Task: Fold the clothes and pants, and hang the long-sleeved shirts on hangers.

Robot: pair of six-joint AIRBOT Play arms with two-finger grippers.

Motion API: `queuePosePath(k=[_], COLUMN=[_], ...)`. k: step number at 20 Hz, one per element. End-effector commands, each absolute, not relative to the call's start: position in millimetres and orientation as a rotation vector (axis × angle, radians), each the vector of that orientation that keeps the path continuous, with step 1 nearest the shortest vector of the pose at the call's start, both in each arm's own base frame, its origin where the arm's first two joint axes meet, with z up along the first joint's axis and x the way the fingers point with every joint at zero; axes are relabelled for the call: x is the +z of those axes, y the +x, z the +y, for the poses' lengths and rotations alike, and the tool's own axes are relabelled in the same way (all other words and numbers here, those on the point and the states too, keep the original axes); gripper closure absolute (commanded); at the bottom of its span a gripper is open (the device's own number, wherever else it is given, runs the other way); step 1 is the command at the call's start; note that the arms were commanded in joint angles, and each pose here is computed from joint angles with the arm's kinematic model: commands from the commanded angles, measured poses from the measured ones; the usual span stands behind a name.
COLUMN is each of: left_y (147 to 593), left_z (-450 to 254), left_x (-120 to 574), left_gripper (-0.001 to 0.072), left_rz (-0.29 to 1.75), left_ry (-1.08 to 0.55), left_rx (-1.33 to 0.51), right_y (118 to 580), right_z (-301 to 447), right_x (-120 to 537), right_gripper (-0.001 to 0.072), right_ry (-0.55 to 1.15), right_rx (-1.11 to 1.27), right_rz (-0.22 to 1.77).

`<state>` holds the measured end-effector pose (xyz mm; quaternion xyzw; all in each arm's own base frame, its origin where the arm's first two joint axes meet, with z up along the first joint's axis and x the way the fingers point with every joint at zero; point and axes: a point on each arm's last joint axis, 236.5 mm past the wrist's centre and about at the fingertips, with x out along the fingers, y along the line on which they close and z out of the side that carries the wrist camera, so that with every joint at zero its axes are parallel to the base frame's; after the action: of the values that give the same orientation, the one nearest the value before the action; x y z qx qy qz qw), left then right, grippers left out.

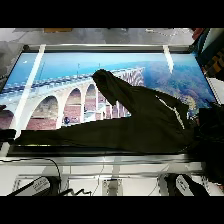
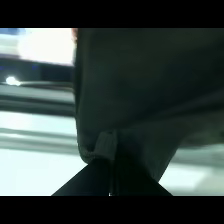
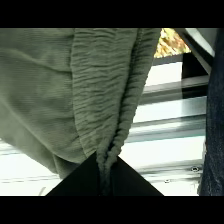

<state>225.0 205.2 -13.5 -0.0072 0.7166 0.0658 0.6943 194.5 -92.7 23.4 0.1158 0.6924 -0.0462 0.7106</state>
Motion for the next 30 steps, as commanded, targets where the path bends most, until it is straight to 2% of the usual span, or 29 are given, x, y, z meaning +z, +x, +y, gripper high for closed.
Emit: queuePosePath(k=[1, 3, 5, 7, 8, 10, 14, 17, 19, 23, 27, 30], left_y=[297, 374, 430, 454, 456, 448, 394, 320, 266, 230, 210, 215], left_z=[215, 204, 196, 175, 166, 154, 150, 155, 166, 196, 209, 217], left_x=[13, 79, 170, 241, 255, 231, 95, -15, -61, -73, -73, -72], left_gripper=[0.0688, 0.069, 0.069, 0.069, 0.069, 0.069, 0.069, 0.0689, 0.0689, 0.0689, 0.0687, 0.0687], left_rz=[1.284, 0.966, 0.699, 0.54, 0.518, 0.614, 1.021, 1.318, 1.485, 1.533, 1.601, 1.584], left_ry=[-0.181, -0.223, -0.128, -0.037, -0.023, -0.041, -0.01, -0.018, -0.005, -0.056, 0.117, 0.238], left_rx=[0.315, 0.261, 0.237, 0.198, 0.18, 0.143, 0.066, 0.059, 0.091, 0.171, 0.028, -0.037], right_y=[205, 210, 211, 212, 214, 216, 219, 219, 219, 215, 202, 182], right_z=[-99, -102, -103, -104, -105, -106, -108, -108, -108, -106, -100, -95], right_x=[21, 21, 22, 22, 23, 23, 23, 23, 23, 23, 22, 21], right_gripper=[0.0677, 0.0677, 0.0677, 0.0677, 0.0677, 0.0677, 0.0677, 0.0677, 0.0677, 0.0677, 0.0677, 0.0677], right_ry=[0.238, 0.229, 0.227, 0.225, 0.222, 0.218, 0.215, 0.214, 0.213, 0.216, 0.233, 0.236], right_rx=[-0.121, -0.131, -0.133, -0.134, -0.138, -0.142, -0.146, -0.146, -0.147, -0.142, -0.123, -0.112], right_rz=[1.485, 1.46, 1.456, 1.451, 1.442, 1.433, 1.42, 1.421, 1.422, 1.44, 1.496, 1.582])
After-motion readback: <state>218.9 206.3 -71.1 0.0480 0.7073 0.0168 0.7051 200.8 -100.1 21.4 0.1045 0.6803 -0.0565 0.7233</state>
